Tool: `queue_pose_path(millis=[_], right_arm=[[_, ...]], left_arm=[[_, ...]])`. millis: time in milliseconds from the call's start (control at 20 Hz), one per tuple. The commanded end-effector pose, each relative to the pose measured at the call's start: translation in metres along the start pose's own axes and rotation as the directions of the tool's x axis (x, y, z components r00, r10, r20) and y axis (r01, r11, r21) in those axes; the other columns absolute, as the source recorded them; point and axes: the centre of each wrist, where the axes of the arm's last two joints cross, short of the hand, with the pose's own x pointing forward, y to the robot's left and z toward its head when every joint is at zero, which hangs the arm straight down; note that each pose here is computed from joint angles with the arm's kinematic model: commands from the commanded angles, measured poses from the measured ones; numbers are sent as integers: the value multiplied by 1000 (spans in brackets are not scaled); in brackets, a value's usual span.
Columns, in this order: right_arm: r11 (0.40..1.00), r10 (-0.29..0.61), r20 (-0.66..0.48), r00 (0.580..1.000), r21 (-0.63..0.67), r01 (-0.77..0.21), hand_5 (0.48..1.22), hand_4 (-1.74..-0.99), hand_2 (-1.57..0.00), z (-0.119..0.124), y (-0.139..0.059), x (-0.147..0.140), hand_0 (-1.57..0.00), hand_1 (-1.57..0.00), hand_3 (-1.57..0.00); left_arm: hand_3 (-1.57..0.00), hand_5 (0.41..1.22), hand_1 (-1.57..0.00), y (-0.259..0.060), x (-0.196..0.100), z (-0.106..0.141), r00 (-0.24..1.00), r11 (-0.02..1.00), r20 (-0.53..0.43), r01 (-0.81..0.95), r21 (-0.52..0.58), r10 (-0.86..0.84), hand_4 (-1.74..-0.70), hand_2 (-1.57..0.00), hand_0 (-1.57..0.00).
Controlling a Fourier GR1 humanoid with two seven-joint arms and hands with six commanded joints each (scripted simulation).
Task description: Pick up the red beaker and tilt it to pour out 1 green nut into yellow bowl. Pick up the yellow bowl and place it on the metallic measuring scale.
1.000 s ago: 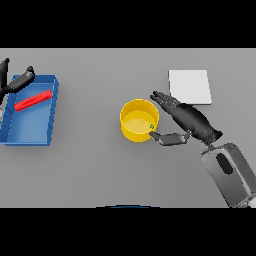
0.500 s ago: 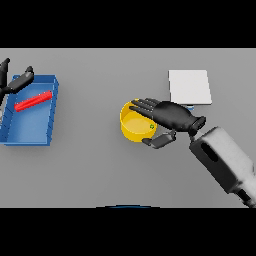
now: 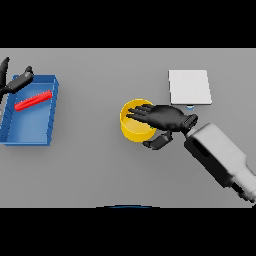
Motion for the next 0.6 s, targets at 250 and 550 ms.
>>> queue_pose_path(millis=[250,550], right_arm=[[998,-1,-3,1000,67,1,699,-1279,1,-13,10,-3,1,1,0],[997,-7,19,1000,71,6,738,-1293,-27,-20,13,-3,1,1,-60]], left_arm=[[1,725,1,3,6,3,1000,1000,2,-3,-3,3,-792,1,1],[1,730,1,-3,10,8,1000,1000,-3,3,-3,-3,-793,1,1]])
